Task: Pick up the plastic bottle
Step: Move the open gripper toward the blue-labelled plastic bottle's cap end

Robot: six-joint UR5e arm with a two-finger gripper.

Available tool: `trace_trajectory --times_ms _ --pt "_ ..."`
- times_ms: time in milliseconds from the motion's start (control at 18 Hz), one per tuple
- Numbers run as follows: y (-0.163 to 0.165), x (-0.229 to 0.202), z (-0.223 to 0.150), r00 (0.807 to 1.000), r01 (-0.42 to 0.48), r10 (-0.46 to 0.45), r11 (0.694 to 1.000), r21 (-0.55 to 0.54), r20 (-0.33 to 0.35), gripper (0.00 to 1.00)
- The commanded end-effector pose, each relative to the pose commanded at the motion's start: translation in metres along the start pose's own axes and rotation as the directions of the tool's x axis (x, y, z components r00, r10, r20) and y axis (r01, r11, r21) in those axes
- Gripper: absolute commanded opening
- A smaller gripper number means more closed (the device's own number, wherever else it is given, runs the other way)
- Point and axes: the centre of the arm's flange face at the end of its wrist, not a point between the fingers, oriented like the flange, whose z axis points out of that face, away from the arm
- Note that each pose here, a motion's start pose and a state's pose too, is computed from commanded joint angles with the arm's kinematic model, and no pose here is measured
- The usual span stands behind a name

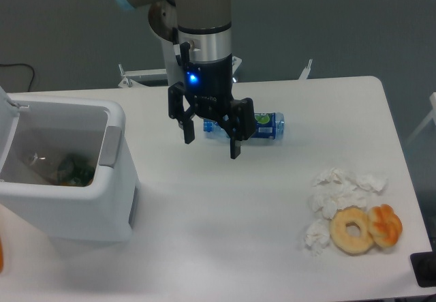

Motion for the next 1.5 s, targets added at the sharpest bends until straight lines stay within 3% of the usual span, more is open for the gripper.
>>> trace_trajectory --times_ms 556,889,1111,1278,1389,1500 --pt "-0.008 0.022 0.023 0.999 -0.021 0.021 1.0 0.004 -0.05 1.0" --pt "0.009 0.043 0.051 0.993 -0.059 0.056 0.998 -0.026 -0.1 1.0" --pt "0.018 0.056 0.076 0.954 -0.262 0.254 0.964 -0.036 -0.157 1.0" --pt "0.023 0.063 0.086 0.933 -0.321 0.31 0.946 -0.035 -0.184 1.0" --pt "0.033 0.074 0.097 0.904 -0.384 0.369 0.923 -0.032 -0.218 1.0" --pt "0.044 0.086 0.108 0.862 -0.455 0.434 0.89 -0.023 -0.262 1.0"
